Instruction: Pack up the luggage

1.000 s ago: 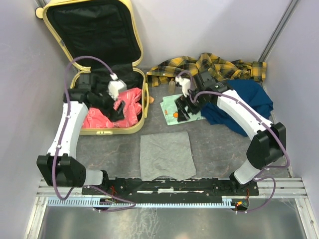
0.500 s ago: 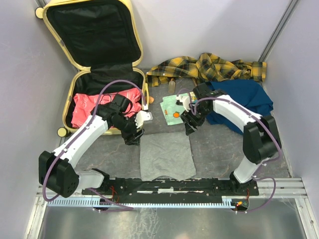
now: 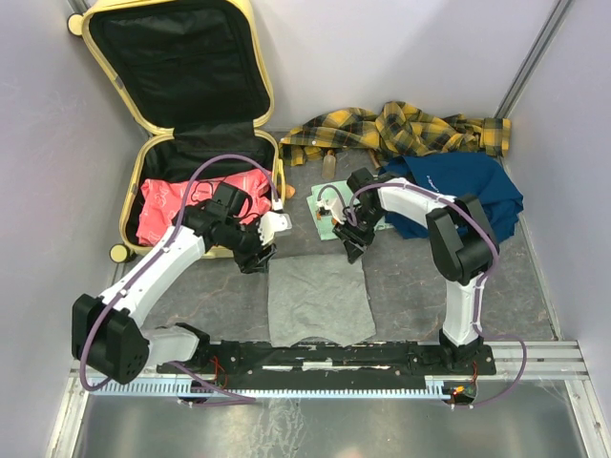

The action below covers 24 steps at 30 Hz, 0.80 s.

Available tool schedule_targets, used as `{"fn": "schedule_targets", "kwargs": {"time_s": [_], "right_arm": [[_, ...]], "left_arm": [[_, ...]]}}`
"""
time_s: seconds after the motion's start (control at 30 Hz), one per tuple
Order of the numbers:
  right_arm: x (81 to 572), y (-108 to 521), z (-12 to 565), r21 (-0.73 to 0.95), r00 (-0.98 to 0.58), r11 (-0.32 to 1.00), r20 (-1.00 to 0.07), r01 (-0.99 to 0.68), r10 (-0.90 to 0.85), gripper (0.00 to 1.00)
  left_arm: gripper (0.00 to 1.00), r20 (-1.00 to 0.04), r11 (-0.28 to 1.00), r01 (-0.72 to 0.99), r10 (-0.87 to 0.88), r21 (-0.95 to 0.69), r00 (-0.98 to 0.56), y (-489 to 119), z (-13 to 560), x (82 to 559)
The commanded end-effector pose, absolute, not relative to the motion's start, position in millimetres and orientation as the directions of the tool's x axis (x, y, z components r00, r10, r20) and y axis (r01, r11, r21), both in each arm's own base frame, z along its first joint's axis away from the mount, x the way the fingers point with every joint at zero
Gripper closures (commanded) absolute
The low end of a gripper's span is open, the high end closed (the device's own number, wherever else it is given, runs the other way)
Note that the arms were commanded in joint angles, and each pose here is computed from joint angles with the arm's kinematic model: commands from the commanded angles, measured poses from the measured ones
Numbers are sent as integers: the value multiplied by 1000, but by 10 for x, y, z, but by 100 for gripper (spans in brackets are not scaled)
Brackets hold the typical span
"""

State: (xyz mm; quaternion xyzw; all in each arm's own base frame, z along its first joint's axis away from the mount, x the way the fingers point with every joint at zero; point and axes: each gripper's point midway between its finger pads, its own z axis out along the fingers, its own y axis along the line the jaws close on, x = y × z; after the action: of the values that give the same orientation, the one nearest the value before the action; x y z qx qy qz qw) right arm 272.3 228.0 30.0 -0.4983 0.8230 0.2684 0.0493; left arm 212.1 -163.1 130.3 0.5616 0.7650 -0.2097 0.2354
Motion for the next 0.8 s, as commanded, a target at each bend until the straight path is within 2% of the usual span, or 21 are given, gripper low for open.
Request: {"fn": "schedule_targets", "kwargs": {"time_s": [0.0,0.13,0.27,0.53,0.77], "right_arm": [[2584,2083,367,375,-376,241,-345,-895,-860,70],[2531,1787,429,351,-356,233,-339,-907,-871,87],[2552,1567,523,311,-328,219,-358,-925,-874,95],[2844,1454,603,193,-284,221,-426,-956,-859,97],[2909,1417,633,150,-235,186,-459,-971,-857,94]], "left_arm": [[41,-648,258,966,734,-13,-205,-1741,1397,2168],[44,-654,250,968,728,-25,-205,-1920,1357,2188],[47,-695,251,968,692,-23,-196,-2195,1364,2325],[50,-735,173,981,653,-88,-181,-2740,1381,2815],[48,-664,195,971,710,-136,-235,-2850,941,3128]]}}
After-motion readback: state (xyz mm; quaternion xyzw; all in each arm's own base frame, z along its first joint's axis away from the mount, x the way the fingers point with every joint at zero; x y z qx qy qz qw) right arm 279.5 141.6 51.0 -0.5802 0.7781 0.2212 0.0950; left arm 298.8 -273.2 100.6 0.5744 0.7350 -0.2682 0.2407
